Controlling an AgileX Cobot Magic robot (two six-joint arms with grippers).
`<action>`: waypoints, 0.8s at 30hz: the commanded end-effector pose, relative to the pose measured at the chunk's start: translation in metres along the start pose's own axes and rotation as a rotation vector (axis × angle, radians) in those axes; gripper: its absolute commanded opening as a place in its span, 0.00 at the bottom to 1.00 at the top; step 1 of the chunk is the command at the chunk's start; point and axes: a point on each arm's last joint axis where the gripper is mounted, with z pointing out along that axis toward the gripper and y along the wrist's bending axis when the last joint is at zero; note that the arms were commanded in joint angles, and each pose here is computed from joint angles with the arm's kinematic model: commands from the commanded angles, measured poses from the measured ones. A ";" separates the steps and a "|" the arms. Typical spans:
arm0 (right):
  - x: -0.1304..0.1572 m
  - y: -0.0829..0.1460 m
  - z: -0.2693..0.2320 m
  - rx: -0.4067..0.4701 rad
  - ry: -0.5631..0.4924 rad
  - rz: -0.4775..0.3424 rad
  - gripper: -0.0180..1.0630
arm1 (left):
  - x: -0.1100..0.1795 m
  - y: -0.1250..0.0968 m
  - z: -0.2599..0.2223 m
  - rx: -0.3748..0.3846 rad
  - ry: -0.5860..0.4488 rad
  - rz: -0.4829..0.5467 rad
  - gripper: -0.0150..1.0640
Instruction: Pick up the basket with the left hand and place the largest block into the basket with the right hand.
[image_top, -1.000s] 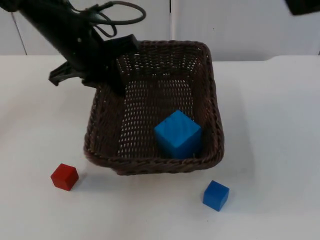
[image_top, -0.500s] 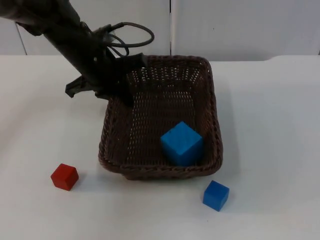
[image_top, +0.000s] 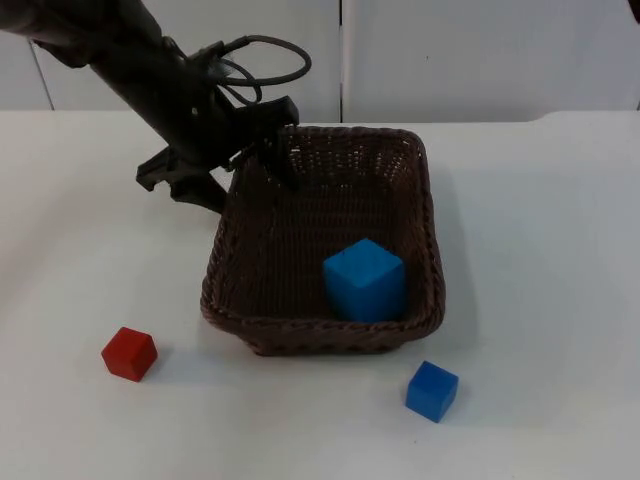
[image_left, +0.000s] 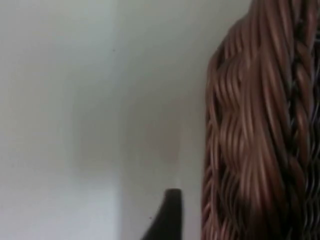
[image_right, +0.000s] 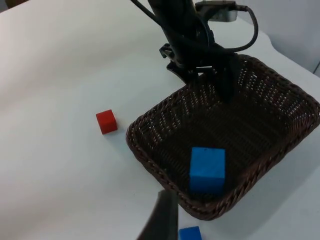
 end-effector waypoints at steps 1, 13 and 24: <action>0.000 -0.001 -0.001 0.006 -0.017 -0.004 0.72 | -0.003 -0.009 -0.011 0.013 -0.018 0.006 0.82; -0.002 -0.001 -0.001 0.008 -0.040 -0.008 0.72 | -0.010 -0.027 -0.055 -0.027 -0.103 0.116 0.83; -0.007 -0.003 -0.044 0.036 -0.220 -0.010 0.72 | 0.001 -0.057 -0.082 -0.070 -0.096 0.224 0.83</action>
